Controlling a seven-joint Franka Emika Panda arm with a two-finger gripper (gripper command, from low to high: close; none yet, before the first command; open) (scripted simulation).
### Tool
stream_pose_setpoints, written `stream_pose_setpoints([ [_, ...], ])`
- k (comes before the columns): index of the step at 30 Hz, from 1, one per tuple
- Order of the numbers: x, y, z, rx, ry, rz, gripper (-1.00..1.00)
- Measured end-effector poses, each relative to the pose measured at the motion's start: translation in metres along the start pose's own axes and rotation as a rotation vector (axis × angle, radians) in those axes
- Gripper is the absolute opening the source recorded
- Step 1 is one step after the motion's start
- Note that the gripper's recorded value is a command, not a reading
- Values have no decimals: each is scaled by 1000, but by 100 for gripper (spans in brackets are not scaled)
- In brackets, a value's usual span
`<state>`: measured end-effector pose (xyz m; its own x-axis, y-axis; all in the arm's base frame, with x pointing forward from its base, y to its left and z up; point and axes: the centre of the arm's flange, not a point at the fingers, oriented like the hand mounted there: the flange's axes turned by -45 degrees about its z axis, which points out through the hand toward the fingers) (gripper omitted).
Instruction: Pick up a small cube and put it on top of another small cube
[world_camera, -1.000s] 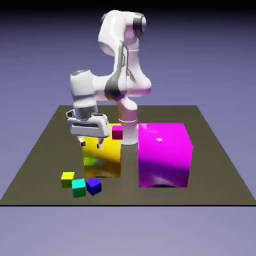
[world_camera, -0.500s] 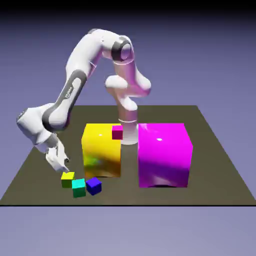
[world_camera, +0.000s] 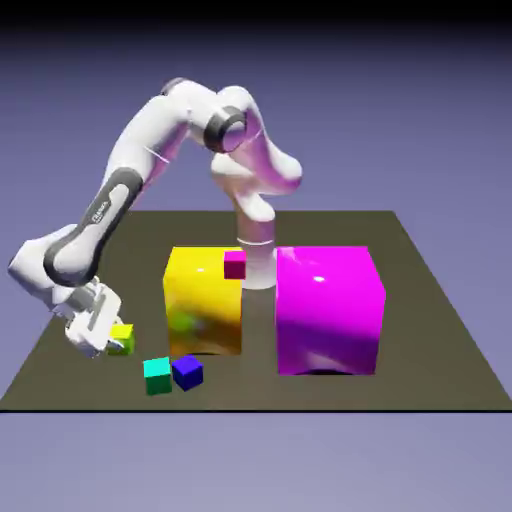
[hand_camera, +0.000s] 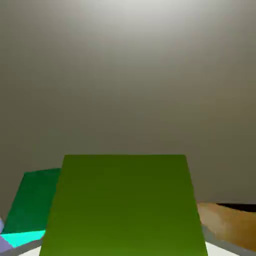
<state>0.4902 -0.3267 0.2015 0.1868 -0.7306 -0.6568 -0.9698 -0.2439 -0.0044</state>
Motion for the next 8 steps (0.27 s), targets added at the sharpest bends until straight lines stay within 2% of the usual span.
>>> stream_pose_setpoints([
  [2, -16, -20, -3, -42, 2, -45, -100],
  [5, -2, -18, 61, -42, 1, -45, -100],
  [6, -2, -18, 62, -43, 1, -45, 100],
  [8, -2, -18, 62, -45, 2, -45, 100],
])
